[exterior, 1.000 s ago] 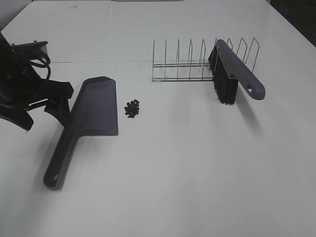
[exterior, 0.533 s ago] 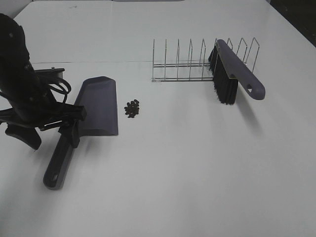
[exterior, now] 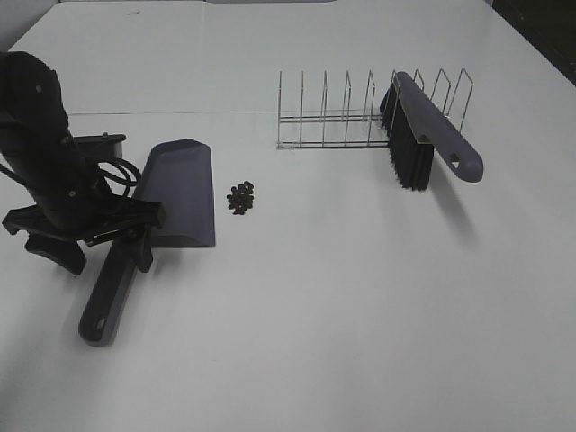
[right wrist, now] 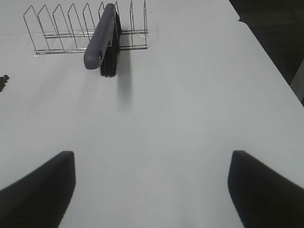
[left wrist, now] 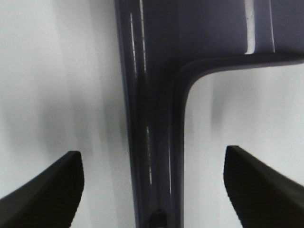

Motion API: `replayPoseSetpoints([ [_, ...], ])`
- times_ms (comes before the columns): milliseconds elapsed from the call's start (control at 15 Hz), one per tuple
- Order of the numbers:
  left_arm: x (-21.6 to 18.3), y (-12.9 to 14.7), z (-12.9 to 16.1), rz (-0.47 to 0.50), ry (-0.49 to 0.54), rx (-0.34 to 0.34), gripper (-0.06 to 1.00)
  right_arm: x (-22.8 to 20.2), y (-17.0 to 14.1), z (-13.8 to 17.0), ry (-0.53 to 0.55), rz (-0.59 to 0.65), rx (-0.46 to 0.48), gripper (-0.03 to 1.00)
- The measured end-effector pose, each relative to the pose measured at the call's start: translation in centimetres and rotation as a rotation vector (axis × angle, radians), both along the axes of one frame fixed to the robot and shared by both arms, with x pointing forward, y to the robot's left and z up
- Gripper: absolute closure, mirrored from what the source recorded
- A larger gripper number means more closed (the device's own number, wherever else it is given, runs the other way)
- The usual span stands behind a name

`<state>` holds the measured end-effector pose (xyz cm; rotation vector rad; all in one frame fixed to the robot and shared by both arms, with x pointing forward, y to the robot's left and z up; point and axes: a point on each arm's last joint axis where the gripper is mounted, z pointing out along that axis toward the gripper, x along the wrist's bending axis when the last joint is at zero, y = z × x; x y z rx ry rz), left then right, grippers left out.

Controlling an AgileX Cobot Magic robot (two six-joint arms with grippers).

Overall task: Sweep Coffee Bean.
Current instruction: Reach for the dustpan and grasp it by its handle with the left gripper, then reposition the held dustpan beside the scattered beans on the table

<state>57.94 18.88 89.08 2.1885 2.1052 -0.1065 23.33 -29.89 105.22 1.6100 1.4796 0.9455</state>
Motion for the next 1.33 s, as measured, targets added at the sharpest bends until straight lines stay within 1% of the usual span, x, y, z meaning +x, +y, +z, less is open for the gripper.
replayPoseSetpoints([
  [200, 0.2, 0.0, -1.6, -0.001, 0.02, 0.012, 0.19, 0.0, 0.0, 0.0, 0.0, 0.0, 0.0, 0.2],
  [267, 0.3, 0.0, -1.7, -0.001, 0.019, 0.014, 0.19, 0.0, 0.0, 0.0, 0.0, 0.0, 0.0, 0.2],
  [467, 0.3, 0.0, -1.9, -0.007, 0.022, 0.02, 0.26, 0.0, 0.0, 0.0, 0.0, 0.0, 0.0, 0.2],
  [533, 0.3, 0.0, -1.9, -0.007, 0.02, 0.02, 0.32, 0.0, 0.0, 0.0, 0.0, 0.0, 0.0, 0.2],
  [600, 0.3, 0.0, -1.9, -0.007, 0.02, 0.02, 0.43, 0.0, 0.0, 0.0, 0.0, 0.0, 0.0, 0.2],
  [667, 0.3, 0.0, -2.0, -0.007, 0.02, 0.02, 0.5, 0.0, 0.0, 0.0, 0.0, 0.0, 0.0, 0.2],
  [733, 0.4, 0.0, -2.0, -0.002, 0.018, 0.019, 0.6, 0.0, 0.0, 0.0, 0.0, 0.0, 0.0, 0.2],
  [1133, 0.4, 0.0, -2.0, 0.017, 0.018, 0.019, 0.6, 0.0, 0.0, 0.0, 0.0, 0.0, 0.0, 0.2],
  [1333, 0.5, 0.2, -1.5, 0.025, -0.003, 0.031, 0.6, 0.0, 0.0, 0.0, 0.0, 0.0, 0.0, 0.2],
])
